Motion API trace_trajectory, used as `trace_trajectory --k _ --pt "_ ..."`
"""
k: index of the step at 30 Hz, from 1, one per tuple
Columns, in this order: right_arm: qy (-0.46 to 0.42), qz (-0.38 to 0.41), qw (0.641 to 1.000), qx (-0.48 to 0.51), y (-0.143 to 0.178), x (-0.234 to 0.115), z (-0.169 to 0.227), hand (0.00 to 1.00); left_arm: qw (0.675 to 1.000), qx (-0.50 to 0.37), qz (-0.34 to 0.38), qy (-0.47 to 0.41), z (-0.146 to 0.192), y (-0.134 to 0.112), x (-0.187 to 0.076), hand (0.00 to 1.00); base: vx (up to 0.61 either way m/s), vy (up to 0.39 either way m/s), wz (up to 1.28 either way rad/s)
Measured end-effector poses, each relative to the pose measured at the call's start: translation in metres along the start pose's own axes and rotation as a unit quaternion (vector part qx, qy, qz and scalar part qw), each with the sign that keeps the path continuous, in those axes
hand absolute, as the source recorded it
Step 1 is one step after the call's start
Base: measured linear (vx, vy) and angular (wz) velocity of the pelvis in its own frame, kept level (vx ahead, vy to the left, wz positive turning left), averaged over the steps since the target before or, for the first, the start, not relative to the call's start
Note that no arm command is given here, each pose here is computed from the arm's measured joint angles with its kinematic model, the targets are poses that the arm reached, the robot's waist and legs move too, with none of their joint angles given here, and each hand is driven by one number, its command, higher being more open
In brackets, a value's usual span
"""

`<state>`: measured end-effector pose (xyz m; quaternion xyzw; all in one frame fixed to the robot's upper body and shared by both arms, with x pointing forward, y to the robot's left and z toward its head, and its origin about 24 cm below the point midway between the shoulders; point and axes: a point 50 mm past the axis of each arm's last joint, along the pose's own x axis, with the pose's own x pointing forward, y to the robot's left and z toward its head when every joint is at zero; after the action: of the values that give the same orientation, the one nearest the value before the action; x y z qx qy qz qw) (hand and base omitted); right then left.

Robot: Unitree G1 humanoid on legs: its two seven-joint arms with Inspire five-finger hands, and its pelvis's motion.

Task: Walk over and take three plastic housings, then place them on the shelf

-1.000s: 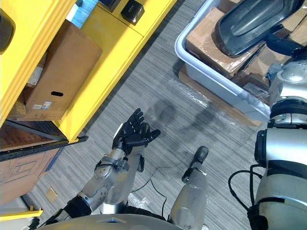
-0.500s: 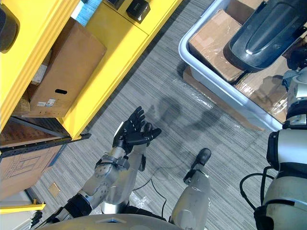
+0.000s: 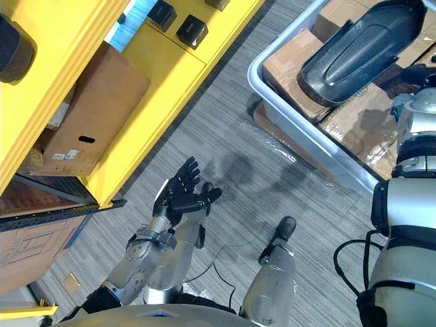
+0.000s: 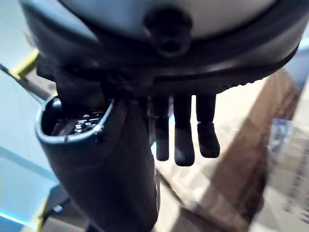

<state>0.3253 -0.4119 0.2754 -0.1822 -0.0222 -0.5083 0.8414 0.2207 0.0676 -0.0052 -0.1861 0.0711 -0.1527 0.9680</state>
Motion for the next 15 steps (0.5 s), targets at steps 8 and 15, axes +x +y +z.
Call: trace_trajectory --k 8,15 --pt "-0.229 -0.052 0.967 0.1 -0.003 -0.022 0.094 1.0 1.0 0.013 0.009 -0.007 0.006 0.012 -0.004 1.0 0.03 -0.047 -0.06" --pt "-0.202 0.031 0.976 0.081 0.03 -0.032 0.071 1.0 1.0 0.012 -0.008 -0.018 0.011 0.007 -0.002 1.0 0.0 -0.039 -0.07"
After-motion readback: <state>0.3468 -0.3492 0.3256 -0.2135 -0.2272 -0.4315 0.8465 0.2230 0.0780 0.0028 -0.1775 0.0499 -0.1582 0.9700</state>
